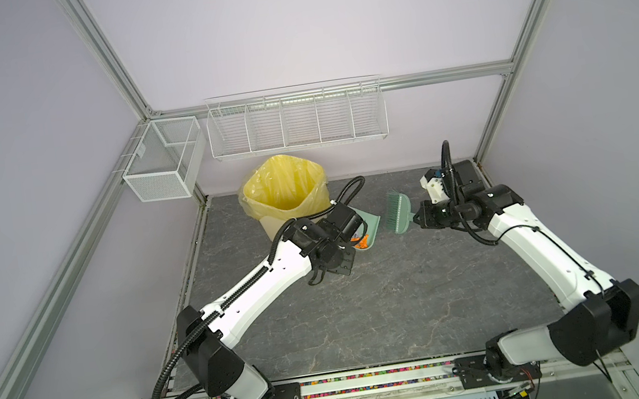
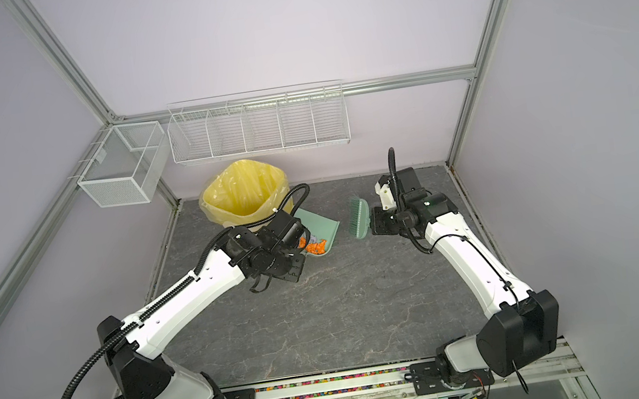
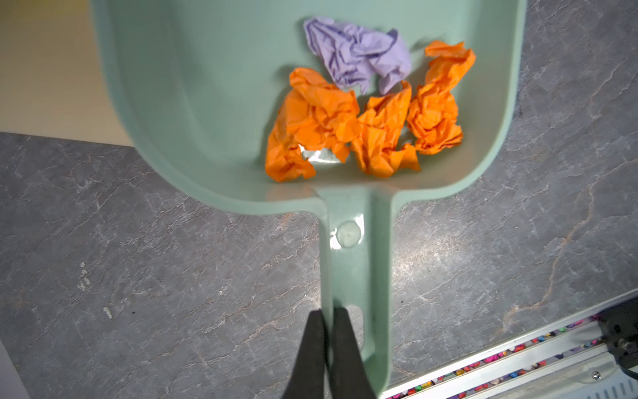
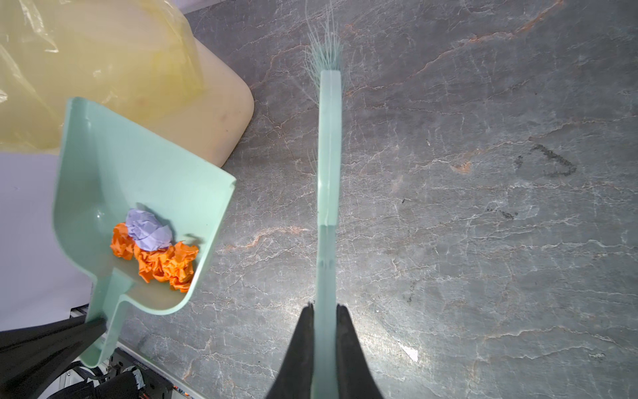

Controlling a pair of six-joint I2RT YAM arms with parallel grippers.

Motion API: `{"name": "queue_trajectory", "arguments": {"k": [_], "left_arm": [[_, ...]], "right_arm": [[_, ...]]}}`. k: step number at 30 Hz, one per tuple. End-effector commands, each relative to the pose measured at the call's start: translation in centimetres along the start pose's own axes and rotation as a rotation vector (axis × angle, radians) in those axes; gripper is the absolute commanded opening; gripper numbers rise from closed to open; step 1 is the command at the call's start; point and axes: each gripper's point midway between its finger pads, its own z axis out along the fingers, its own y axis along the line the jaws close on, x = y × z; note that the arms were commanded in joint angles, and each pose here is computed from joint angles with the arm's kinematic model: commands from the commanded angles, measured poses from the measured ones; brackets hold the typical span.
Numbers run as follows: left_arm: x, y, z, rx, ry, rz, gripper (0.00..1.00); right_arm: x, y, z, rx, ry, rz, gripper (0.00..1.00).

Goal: Sweep away the paper scraps from the table
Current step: 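Lift the green dustpan toward the bin with the left while the right withdraws, then carry the dustpan over the yellow-bagged bin with the left gripper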

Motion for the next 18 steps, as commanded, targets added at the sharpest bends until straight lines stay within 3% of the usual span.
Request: {"name": "queue_trajectory", "arguments": {"k": [1,18], "left_arm": [[-0.8,0.9,-1.5,-0.036,-0.018,-0.013,0.00],[-4.1,5.4,-5.8,-0.169,-0.123,-0.033,0.00]], "right_arm": [[-0.1,0.4,-0.2,-0.035,-0.015,-0.012,0.07],[0.3,0.6,1.2,-0.080,0.008,-0.001,0.07]]}}
